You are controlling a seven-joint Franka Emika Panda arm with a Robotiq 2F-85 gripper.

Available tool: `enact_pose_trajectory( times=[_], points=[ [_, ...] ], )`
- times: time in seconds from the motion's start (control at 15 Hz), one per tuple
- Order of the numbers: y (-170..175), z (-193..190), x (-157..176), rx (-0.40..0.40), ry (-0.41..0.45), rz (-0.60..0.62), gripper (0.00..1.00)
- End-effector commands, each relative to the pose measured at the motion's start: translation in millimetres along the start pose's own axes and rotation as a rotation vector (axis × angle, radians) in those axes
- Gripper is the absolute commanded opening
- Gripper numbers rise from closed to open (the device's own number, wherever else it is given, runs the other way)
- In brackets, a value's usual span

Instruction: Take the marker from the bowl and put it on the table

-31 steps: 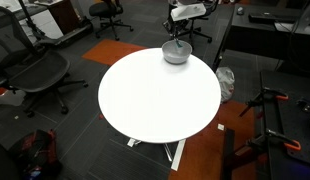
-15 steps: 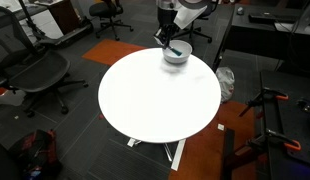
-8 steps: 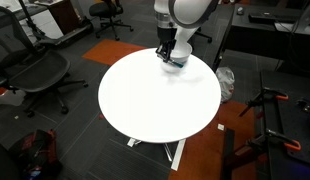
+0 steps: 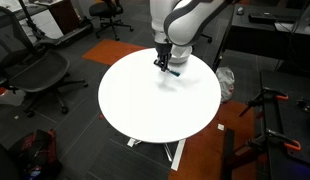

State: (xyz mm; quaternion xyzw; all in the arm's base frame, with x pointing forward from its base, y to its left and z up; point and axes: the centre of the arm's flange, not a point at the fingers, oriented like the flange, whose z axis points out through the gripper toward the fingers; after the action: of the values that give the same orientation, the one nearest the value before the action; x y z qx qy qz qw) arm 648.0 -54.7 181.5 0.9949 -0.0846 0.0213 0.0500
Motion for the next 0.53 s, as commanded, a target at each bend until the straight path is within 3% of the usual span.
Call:
enact_pose_trajectory(
  times=[0.0,0.07,0.2,0.47],
  points=[
    [-4.4,16.4,13.0,0.02,0.031,-0.001,0.05],
    [-5.3,20.0,13.5,0.02,0.033,-0.001,0.05],
    [-6.5,23.4,12.4,0.016,0.024,-0.002,0.45],
    [-7.9,9.6,9.3,0.011,0.049,-0.005,0.73]
  ],
)
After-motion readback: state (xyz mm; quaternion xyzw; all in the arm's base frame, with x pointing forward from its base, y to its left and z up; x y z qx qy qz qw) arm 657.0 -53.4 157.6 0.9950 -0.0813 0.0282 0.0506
